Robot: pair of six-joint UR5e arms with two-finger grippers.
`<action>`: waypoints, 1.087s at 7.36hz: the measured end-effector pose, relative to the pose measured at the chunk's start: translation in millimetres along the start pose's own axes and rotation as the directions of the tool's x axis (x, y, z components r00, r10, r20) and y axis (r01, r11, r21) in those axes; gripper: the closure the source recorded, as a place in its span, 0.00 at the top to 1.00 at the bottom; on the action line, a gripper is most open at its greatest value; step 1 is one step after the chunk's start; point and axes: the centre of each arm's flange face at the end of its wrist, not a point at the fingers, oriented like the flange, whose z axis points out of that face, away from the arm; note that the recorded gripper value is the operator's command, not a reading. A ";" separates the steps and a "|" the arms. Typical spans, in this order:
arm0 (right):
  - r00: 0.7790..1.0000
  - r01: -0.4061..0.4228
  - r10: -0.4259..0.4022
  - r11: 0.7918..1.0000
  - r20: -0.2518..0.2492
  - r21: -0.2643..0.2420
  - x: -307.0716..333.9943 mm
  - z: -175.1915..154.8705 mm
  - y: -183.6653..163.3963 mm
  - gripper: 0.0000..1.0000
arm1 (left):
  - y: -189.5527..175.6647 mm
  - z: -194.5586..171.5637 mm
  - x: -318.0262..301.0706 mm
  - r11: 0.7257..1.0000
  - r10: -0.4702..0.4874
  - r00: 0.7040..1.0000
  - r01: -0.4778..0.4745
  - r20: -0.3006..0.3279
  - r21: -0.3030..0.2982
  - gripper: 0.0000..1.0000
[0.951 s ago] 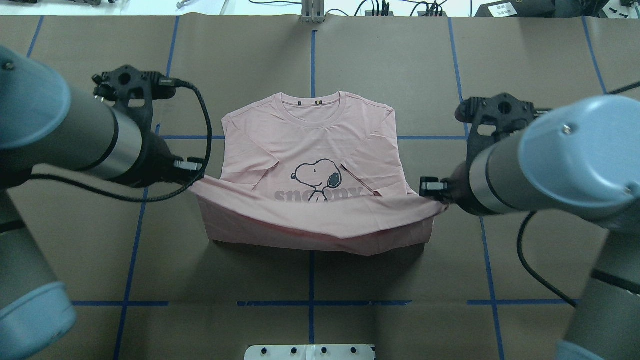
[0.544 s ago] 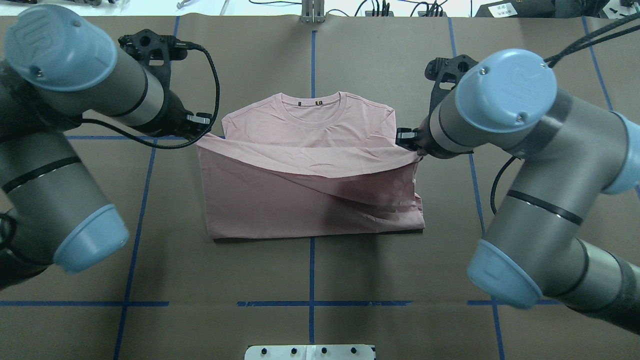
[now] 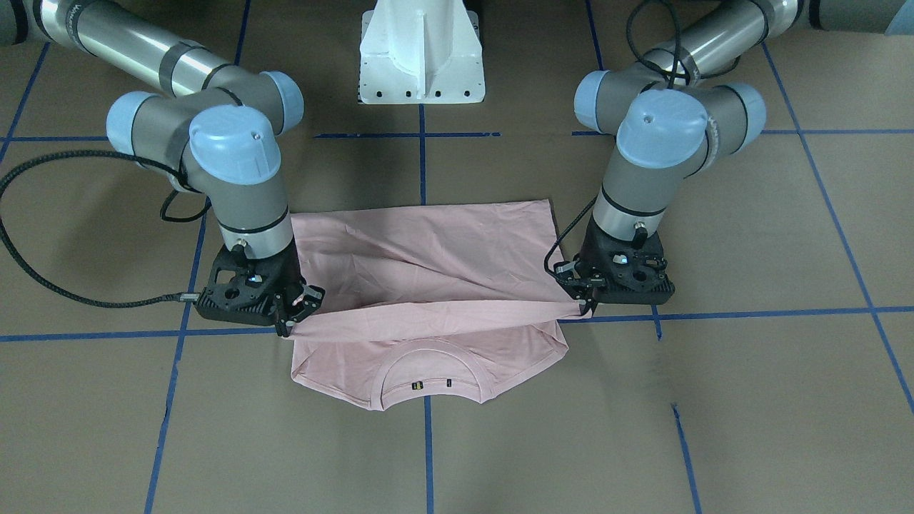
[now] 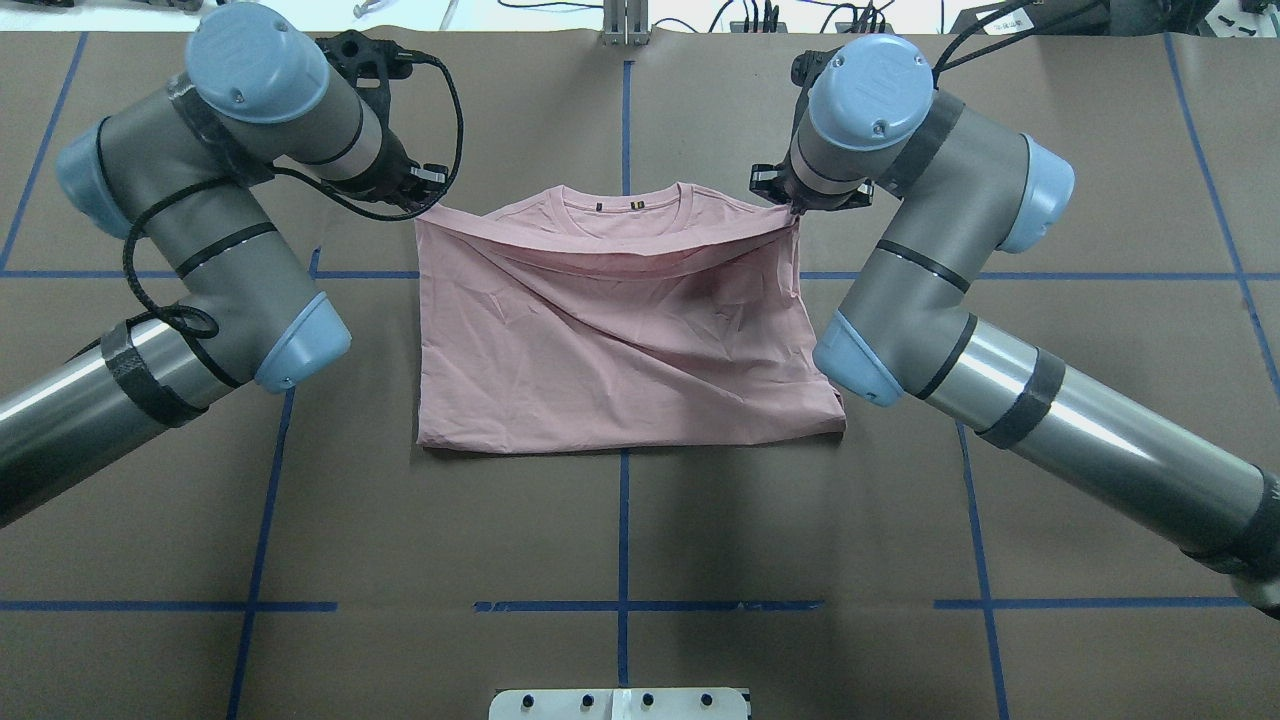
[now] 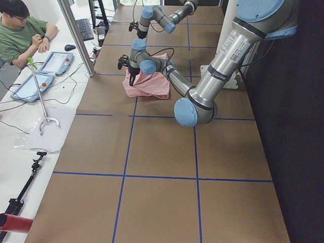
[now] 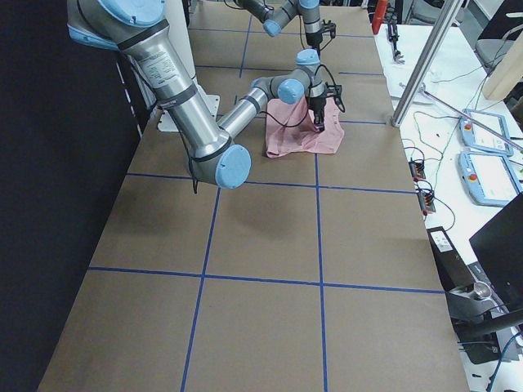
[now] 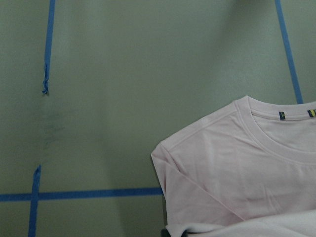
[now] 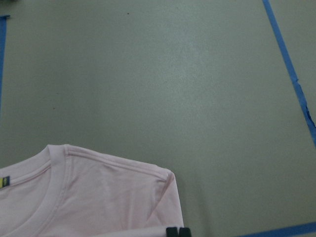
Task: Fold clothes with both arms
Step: 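Release the hem at the collar and raise both grippers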
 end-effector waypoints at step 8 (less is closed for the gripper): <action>0.996 0.090 -0.091 0.995 -0.012 -0.036 12.6 32.1 -19.0 1.00 | 19.2 35.0 -13.2 0.996 0.088 0.996 -0.088 -0.028 0.010 1.00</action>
